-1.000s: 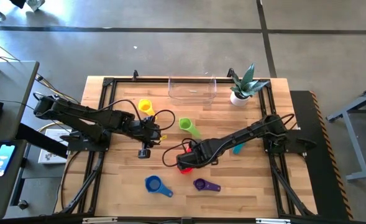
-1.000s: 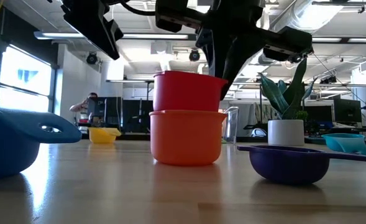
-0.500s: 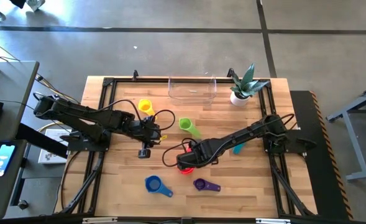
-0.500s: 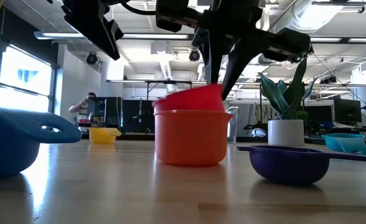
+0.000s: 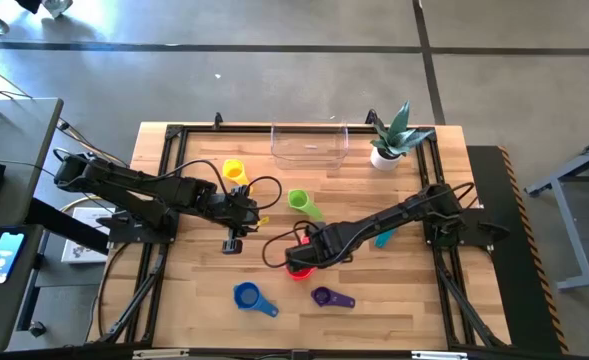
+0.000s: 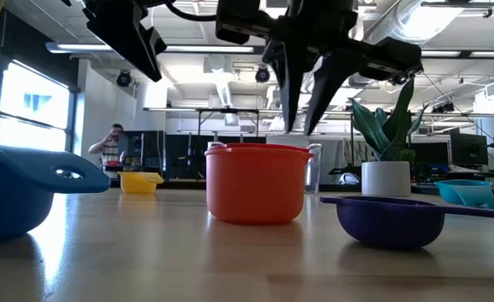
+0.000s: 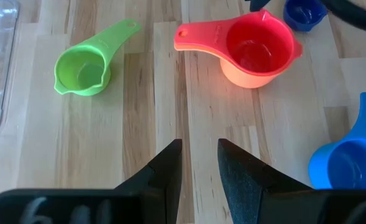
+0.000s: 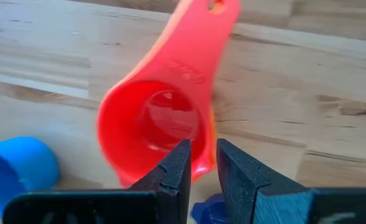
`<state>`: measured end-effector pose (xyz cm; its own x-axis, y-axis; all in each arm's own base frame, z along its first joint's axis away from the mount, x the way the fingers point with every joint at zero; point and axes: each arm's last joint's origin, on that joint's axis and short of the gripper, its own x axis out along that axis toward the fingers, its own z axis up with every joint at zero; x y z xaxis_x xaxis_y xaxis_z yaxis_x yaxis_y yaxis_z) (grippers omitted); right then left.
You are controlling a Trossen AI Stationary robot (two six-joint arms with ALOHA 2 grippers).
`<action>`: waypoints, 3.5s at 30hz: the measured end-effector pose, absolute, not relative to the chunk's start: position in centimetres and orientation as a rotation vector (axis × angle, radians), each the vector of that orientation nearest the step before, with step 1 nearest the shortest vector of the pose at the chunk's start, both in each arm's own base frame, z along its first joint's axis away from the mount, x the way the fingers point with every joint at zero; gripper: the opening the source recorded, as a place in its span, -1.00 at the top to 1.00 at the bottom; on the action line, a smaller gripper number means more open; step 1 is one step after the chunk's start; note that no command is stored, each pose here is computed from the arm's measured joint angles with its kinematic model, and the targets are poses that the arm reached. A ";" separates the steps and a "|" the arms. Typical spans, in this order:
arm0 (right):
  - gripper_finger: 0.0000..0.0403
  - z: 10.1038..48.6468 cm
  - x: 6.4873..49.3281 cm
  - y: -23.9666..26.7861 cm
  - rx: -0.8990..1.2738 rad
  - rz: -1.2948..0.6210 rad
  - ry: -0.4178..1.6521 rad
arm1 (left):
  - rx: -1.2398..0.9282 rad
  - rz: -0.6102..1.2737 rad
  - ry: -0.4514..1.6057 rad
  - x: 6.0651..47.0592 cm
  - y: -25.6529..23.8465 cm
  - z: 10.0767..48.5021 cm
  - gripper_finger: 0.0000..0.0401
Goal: Nest measuring cups in basket
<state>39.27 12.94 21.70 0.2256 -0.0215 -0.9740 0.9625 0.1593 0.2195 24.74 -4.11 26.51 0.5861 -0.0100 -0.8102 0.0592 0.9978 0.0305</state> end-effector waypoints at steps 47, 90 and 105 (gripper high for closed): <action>0.66 17.8 39.3 8.0 1.071 -0.989 1.123 | 0.059 -0.040 0.952 24.7 -4.1 26.5 0.54; 0.35 29.8 45.1 10.2 0.764 -0.434 0.619 | -0.205 0.247 0.790 12.1 -1.1 32.7 0.54; 0.34 29.8 46.2 4.4 0.716 -0.258 0.724 | -0.258 0.682 0.836 14.0 3.6 31.6 0.54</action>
<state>46.19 4.37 29.76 0.7306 0.0231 -0.6824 0.4494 0.7362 0.5061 14.00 3.60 31.59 0.4753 0.4532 -0.7541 -0.6475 0.7605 0.0488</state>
